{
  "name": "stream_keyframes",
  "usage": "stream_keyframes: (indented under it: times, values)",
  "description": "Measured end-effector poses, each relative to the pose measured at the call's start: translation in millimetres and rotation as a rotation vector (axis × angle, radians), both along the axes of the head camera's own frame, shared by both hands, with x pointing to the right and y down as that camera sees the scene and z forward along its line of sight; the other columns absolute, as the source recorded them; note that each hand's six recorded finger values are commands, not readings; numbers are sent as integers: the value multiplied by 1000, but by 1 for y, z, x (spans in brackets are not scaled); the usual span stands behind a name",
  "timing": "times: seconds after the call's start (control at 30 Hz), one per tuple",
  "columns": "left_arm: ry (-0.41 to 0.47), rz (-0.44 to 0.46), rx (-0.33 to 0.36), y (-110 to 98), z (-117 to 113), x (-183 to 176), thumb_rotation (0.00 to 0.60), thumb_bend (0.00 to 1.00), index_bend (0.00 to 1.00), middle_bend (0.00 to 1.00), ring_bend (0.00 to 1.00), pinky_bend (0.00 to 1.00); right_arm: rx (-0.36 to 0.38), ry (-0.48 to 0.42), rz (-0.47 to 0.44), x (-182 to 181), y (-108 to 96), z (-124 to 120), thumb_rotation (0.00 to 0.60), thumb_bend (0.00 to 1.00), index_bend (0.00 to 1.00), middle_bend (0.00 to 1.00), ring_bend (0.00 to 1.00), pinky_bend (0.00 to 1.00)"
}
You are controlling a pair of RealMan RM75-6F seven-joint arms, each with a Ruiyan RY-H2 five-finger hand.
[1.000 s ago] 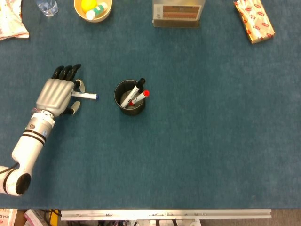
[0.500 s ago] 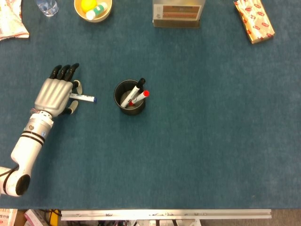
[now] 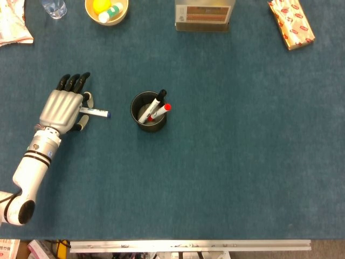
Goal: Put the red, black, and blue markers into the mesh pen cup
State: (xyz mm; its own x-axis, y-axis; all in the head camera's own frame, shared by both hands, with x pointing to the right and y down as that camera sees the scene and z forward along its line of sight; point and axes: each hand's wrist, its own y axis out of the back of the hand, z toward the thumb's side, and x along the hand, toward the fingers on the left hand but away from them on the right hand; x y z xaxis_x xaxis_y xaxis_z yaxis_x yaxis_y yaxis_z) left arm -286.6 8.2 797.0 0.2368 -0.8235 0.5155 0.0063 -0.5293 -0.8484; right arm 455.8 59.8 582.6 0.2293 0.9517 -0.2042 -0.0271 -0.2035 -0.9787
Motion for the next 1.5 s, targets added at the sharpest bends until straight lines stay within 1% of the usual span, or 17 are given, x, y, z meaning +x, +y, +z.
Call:
stream_keyframes:
  times: [0.53,0.87,1.13,1.5]
  values:
    - [-13,1,13,1,2,-3,600,358,506,0,0,11,0,-1,1,1,0,0,600,0,144,175,126,301]
    - [-13,-5,25,1,0,-4,600,358,519,0,0,11,1,-1,3,1,0,0,600,0,144,175,126,301]
    - [7,-36,59,-2,-7,-2,600,357,529,0,0,11,0,-3,3,1,0,1,600,0,144,175,126,301]
    - [50,-44,99,-2,-21,10,600,357,534,0,0,11,-4,-5,0,-1,0,3,600,0,144,175,126,301]
